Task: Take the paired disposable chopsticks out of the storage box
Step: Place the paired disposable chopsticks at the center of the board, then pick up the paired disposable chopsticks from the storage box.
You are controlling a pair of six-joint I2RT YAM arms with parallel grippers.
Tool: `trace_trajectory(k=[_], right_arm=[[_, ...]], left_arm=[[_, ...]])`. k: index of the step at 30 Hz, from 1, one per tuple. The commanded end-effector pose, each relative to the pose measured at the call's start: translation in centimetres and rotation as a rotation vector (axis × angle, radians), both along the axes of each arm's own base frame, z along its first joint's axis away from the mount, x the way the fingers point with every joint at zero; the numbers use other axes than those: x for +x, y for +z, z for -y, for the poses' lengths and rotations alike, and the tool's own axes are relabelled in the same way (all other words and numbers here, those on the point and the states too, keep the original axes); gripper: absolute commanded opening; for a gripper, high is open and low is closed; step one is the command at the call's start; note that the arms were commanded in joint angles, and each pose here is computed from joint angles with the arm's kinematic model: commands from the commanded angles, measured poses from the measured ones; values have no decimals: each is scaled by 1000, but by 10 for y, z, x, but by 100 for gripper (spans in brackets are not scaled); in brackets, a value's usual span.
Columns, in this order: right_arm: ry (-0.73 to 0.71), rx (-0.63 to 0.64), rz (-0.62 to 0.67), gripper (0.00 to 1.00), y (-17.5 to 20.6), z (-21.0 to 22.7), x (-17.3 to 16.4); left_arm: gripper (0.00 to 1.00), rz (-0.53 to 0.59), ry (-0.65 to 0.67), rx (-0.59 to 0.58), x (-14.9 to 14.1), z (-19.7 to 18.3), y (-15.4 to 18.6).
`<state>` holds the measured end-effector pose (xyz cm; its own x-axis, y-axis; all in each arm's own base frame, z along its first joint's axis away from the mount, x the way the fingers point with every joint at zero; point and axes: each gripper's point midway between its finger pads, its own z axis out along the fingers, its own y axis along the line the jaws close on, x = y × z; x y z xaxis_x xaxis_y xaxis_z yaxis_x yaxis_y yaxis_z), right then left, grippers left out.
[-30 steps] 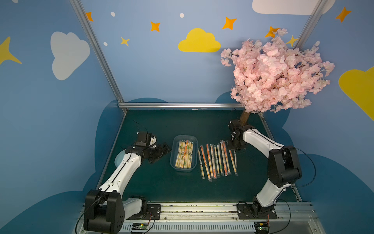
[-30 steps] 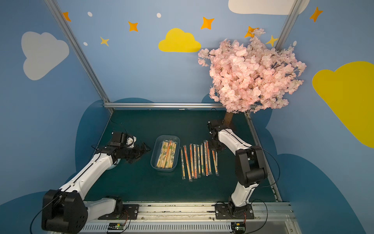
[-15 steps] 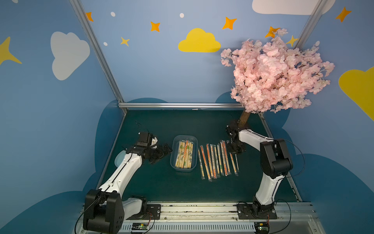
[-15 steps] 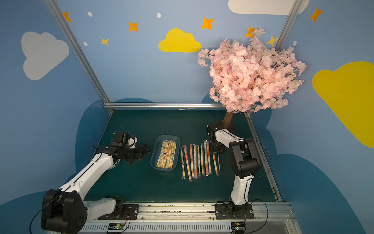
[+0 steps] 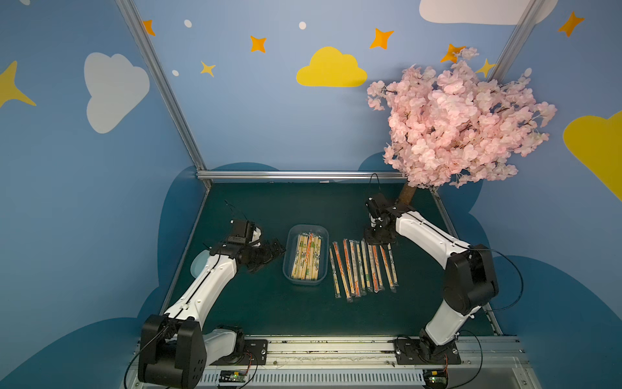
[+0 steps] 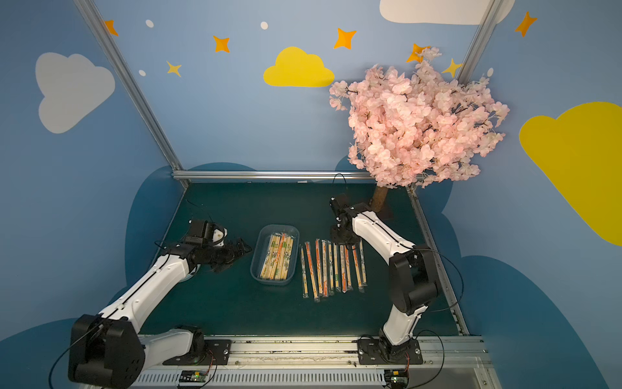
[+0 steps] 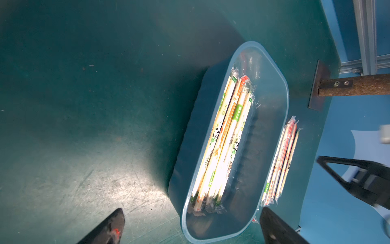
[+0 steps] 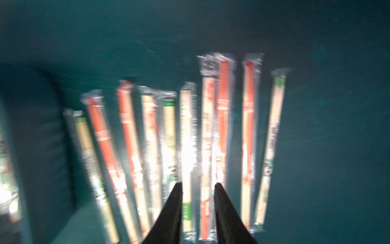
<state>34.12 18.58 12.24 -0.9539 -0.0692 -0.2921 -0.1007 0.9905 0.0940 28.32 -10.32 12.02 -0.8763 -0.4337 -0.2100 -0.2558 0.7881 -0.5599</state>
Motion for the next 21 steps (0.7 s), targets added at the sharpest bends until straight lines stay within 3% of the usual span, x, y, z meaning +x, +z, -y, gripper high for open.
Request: trace_trajectory(k=[1,8,14,21], right_arm=[[38,159,-12,29,27,-55,-17],[141,319,-49,30,35,-145,-36],[175,324,-138,30,6,-195,-50],[175,301,-212,30,-26,-221,-58]], left_arm=[[100,-22,16,13,2,-5,-11],[100,-38,33,-8,12,-10,-16],[100,-43,39,-7,14,-18,-18],[100,-36,41,-19,11,-22,-16]])
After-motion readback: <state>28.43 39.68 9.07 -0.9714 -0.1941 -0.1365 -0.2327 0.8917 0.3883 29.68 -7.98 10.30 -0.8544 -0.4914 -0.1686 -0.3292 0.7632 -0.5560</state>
